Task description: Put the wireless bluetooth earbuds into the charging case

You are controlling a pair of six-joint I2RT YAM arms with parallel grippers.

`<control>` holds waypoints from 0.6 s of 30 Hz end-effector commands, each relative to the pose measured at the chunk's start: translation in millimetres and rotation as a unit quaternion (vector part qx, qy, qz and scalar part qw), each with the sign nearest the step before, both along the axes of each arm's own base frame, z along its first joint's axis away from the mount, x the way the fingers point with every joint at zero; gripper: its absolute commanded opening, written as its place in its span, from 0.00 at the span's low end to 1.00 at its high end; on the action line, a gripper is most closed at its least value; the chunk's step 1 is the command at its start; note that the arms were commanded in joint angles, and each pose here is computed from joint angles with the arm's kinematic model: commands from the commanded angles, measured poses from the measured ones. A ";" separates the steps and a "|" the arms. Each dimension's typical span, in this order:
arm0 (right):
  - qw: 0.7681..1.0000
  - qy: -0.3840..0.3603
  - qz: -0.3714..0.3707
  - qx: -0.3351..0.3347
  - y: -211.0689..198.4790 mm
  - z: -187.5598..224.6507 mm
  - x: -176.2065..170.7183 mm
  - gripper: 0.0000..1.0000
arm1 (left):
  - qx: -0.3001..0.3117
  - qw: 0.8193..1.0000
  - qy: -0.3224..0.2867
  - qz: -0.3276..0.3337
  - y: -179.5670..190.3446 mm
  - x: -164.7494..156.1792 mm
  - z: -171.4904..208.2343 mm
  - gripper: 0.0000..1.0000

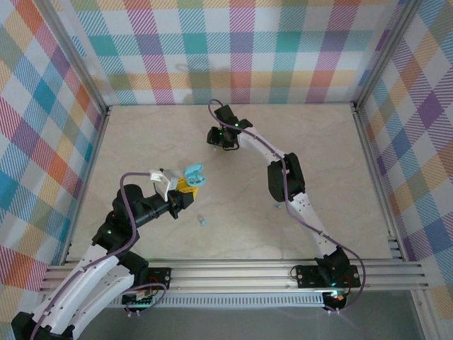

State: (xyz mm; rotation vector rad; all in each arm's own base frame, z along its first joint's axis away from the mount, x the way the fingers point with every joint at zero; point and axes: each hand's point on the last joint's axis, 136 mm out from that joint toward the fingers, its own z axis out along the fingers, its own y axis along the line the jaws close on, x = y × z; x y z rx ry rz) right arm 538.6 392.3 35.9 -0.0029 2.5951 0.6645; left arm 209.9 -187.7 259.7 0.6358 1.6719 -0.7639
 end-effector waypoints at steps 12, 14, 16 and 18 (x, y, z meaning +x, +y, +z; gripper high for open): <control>0.993 -0.003 0.064 -0.097 2.3 -9.9 -35.7 0.34 | -0.005 1.000 -0.017 -0.004 1.0 -6.1 4.4 0.04; 0.992 -0.001 0.069 -0.101 2.7 -10.0 -38.9 0.34 | -0.006 1.000 -0.019 -0.001 2.5 -6.9 4.8 0.04; 0.991 0.000 0.075 -0.107 2.7 -9.8 -42.3 0.34 | -0.007 1.000 -0.018 0.001 3.5 -7.5 3.4 0.04; 0.990 0.000 0.083 -0.113 4.5 -7.9 -47.1 0.34 | -0.009 1.000 -0.017 0.001 3.8 -8.0 2.9 0.04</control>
